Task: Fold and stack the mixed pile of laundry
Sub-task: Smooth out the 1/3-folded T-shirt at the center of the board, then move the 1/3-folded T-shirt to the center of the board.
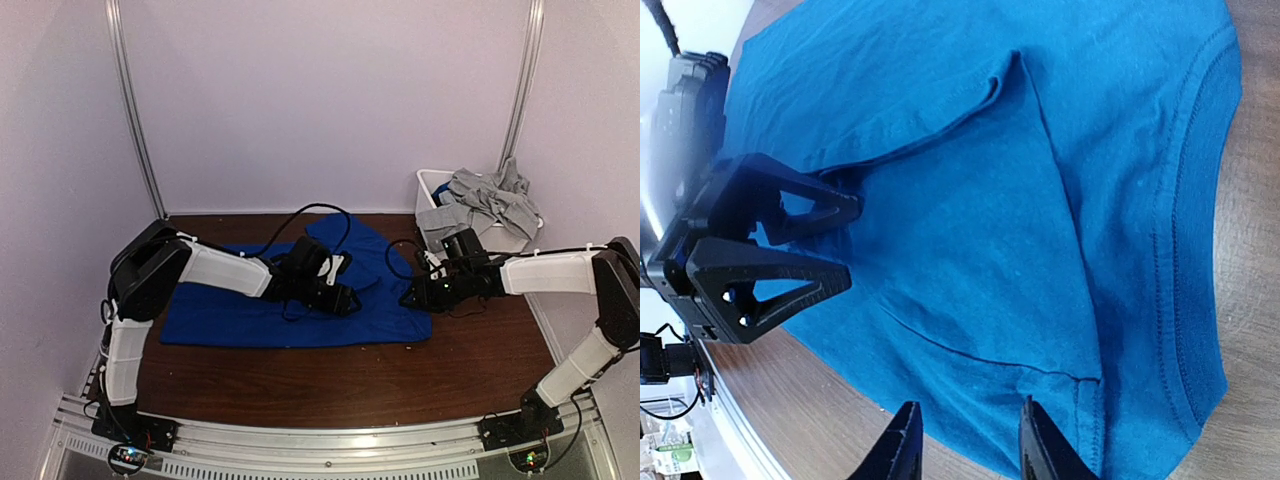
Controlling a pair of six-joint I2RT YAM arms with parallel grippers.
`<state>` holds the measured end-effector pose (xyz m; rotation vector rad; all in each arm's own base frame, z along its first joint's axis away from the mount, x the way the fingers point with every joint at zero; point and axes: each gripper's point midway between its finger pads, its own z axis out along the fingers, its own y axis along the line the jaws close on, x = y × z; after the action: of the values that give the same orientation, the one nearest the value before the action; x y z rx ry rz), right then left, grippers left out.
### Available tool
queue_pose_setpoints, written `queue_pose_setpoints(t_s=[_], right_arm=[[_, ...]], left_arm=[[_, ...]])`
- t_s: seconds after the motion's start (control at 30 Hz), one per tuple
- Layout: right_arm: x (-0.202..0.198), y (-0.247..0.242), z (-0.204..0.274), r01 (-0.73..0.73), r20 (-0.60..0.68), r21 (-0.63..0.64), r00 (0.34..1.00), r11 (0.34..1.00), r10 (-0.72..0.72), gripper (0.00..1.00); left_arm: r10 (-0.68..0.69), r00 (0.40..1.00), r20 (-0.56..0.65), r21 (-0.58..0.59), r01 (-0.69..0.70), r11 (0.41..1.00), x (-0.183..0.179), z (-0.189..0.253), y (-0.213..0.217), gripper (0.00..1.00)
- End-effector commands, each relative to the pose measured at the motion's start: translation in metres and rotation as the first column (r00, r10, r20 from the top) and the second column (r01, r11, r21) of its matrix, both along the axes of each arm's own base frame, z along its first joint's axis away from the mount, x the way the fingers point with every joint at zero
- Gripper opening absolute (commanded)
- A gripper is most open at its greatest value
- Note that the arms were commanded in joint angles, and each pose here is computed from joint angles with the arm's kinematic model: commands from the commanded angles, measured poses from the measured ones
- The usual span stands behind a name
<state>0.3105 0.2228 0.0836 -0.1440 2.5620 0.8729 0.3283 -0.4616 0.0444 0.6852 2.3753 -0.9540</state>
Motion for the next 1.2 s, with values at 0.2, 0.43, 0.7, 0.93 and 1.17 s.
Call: queue_pose_setpoints(t_s=[0.2,0.43,0.7,0.93,1.17], right_arm=[[-0.008,-0.012,-0.053,0.025,-0.083,-0.072,0.996,0.997,-0.031,0.28],[-0.014,-0.018,-0.062,0.029,-0.1,-0.1,0.994,0.995,-0.039,0.27],[0.002,-0.012,-0.019,-0.003,0.016,-0.095,1.0,0.995,0.005,0.28],[0.022,0.009,0.001,-0.059,0.059,-0.071,0.996,0.996,0.063,0.3],[0.029,0.025,-0.016,-0.095,0.032,-0.087,0.995,0.992,0.098,0.29]], left_arm=[[0.142,0.989,0.037,-0.02,-0.141,0.99,0.073,0.005,0.021,0.59],[0.262,0.964,0.048,0.0,-0.262,0.965,0.123,0.013,0.064,0.59],[0.297,0.942,0.153,0.014,-0.303,0.953,0.089,0.076,0.118,0.63],[0.407,0.913,0.034,0.104,-0.408,0.907,0.016,0.043,0.198,0.64],[0.573,0.818,-0.051,0.202,-0.554,0.808,-0.028,0.014,0.272,0.64]])
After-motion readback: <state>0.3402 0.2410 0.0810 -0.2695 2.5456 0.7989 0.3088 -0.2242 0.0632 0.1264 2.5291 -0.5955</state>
